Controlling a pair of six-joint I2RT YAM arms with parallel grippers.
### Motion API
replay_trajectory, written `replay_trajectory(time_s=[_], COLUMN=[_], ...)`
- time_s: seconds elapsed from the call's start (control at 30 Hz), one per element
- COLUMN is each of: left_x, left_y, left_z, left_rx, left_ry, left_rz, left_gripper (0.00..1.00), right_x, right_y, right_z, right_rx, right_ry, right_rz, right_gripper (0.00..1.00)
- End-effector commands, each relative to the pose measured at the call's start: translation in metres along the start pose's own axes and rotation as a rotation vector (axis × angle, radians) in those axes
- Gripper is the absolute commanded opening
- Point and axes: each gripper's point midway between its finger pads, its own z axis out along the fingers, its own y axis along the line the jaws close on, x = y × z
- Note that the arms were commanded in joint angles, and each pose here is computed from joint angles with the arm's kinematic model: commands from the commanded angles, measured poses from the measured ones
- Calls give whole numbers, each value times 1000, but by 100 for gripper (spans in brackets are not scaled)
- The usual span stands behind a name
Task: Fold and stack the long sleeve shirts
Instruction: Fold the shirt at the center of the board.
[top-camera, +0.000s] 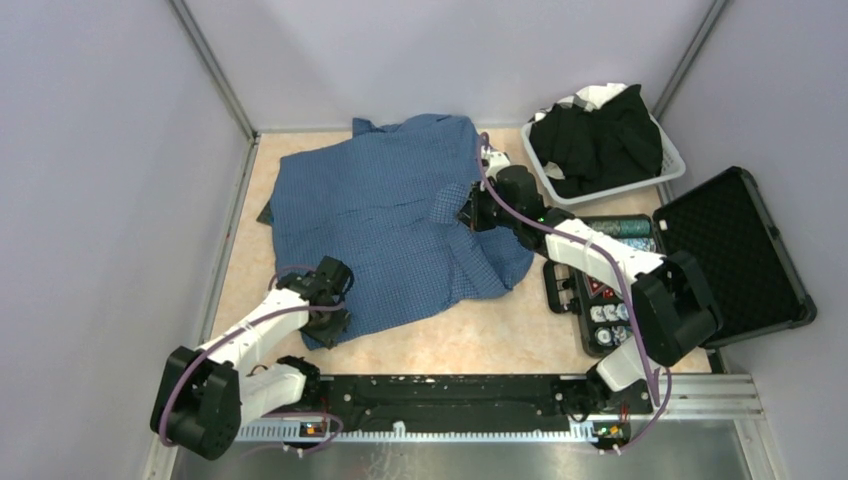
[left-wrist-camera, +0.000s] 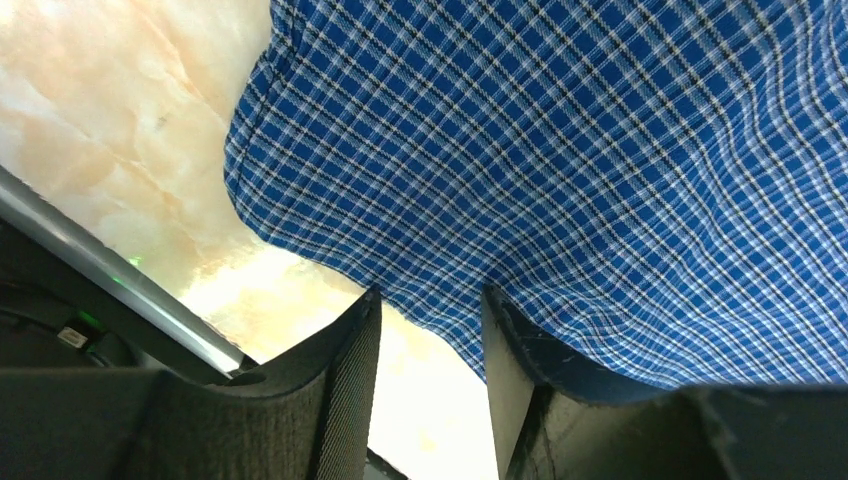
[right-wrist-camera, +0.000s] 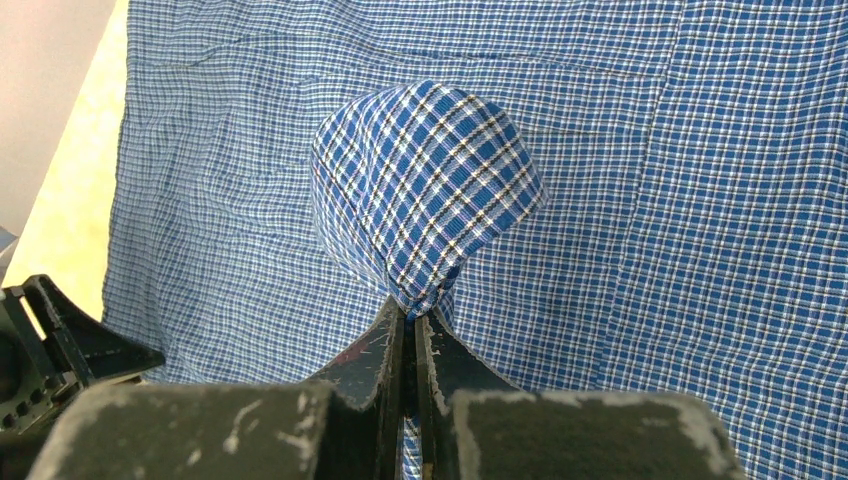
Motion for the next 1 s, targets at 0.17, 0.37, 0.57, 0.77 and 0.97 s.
replay_trajectory(time_s=[0.17,0.37,0.57,0.77,0.97], left_x=[17,-9,-35,-62,-77], left_y=[6,0,-14,-51,-87], left_z=[22,0,-24,-49,-62], left_rx=[-23,-51,-32,62,135], left_ry=[50,-57,-149,-263,-330], left_rz=[-29,36,161,328,447], left_gripper=[29,1,3,6,6], right_x=[-29,-32,-45,-79,-113], right_y=[14,16,31,59,60], right_z=[-17,-19,-29,-37,-25], right_rx=[-47,-53,-114,-124,-69], right_ry=[-106,-115,-148,-192,-185], right_rz=[-24,-42,-86,-201,-297], right_gripper=[0,0,0,0,0])
